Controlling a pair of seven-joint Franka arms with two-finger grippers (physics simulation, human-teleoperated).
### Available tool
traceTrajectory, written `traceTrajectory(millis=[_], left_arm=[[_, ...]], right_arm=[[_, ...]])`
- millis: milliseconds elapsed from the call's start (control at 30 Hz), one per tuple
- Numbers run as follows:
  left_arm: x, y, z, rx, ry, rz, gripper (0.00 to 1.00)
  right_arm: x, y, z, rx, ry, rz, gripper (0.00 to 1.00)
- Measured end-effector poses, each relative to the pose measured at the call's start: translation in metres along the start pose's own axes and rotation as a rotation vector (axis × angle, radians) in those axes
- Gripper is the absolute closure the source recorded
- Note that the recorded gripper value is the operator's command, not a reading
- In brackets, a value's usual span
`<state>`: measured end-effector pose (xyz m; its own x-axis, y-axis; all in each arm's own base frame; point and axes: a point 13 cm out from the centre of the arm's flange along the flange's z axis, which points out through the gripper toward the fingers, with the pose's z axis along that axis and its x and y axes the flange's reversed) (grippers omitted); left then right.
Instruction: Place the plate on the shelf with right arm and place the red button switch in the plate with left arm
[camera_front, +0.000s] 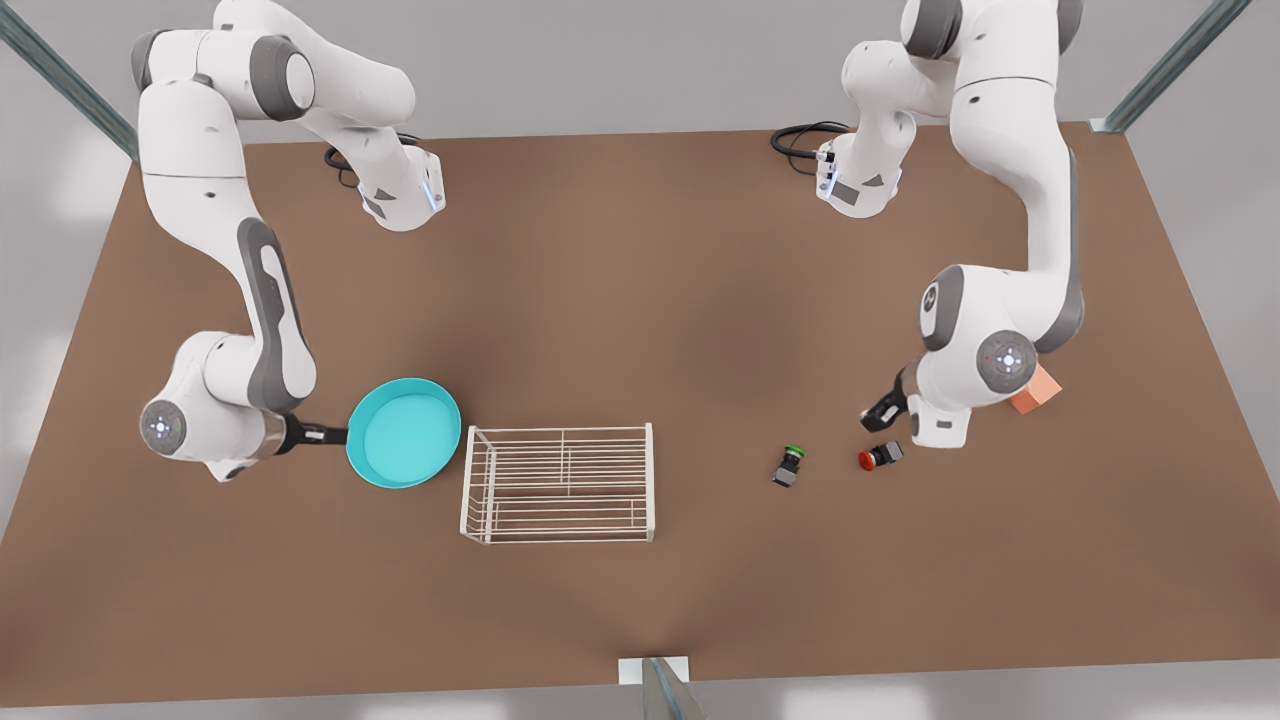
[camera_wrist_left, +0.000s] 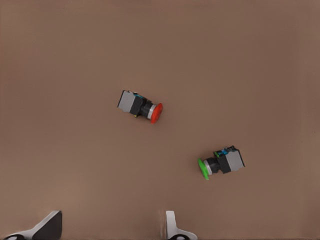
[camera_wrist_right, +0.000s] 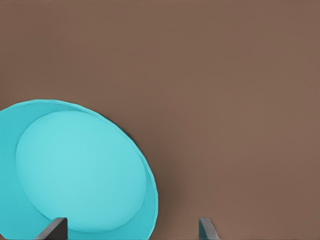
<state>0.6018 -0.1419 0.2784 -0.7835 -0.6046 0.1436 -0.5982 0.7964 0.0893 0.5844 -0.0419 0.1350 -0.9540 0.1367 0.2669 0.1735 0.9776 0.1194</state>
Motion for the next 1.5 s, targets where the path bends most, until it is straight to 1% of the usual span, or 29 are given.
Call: traceTrajectory(millis=[33, 100, 200, 267, 333, 400, 467, 567, 733, 1000, 1167, 1300, 1500], left_arm=[[0.005, -0.009, -0.033, 0.011, -0.032, 0.058, 0.00], [0.011, -0.002, -0.068, 0.005, -0.049, 0.134, 0.00], [0.051, -0.016, -0.082, -0.025, -0.041, 0.308, 0.00], [0.053, -0.009, -0.084, -0.046, -0.029, 0.363, 0.00], [0.054, -0.004, -0.082, -0.064, -0.014, 0.411, 0.00], [0.049, 0.002, -0.090, -0.064, -0.018, 0.447, 0.00], [0.042, 0.013, -0.102, -0.061, -0.027, 0.474, 0.00], [0.033, 0.023, -0.102, -0.071, -0.020, 0.517, 0.00], [0.035, 0.025, -0.101, -0.082, -0.010, 0.601, 0.00], [0.037, 0.027, -0.098, -0.090, 0.003, 0.695, 0.00], [0.040, 0.026, -0.097, -0.093, 0.008, 0.738, 0.00], [0.042, 0.025, -0.096, -0.094, 0.011, 0.766, 0.00], [0.042, 0.026, -0.096, -0.096, 0.018, 0.791, 0.00]], right_arm=[[-0.002, -0.003, 0.007, -0.014, 0.003, 0.014, 0.01], [-0.005, -0.004, 0.015, -0.034, 0.003, 0.030, 0.00], [-0.008, -0.002, 0.017, -0.050, -0.006, 0.035, 0.00], [-0.009, 0.000, 0.015, -0.055, -0.013, 0.035, 0.00], [-0.015, 0.011, -0.029, -0.044, -0.083, 0.001, 0.00], [-0.027, 0.023, -0.109, 0.017, -0.186, -0.068, 0.00], [-0.027, 0.027, -0.156, 0.087, -0.217, -0.117, 0.00], [-0.019, 0.021, -0.170, 0.166, -0.186, -0.149, 0.00], [-0.008, 0.006, -0.162, 0.224, -0.119, -0.157, 0.00], [-0.003, -0.009, -0.145, 0.256, -0.057, -0.154, 0.00], [-0.009, -0.038, -0.070, 0.206, 0.040, -0.117, 0.00], [-0.020, -0.031, -0.028, 0.137, 0.055, -0.116, 0.00], [-0.018, -0.016, 0.030, 0.035, 0.091, -0.122, 0.01]])
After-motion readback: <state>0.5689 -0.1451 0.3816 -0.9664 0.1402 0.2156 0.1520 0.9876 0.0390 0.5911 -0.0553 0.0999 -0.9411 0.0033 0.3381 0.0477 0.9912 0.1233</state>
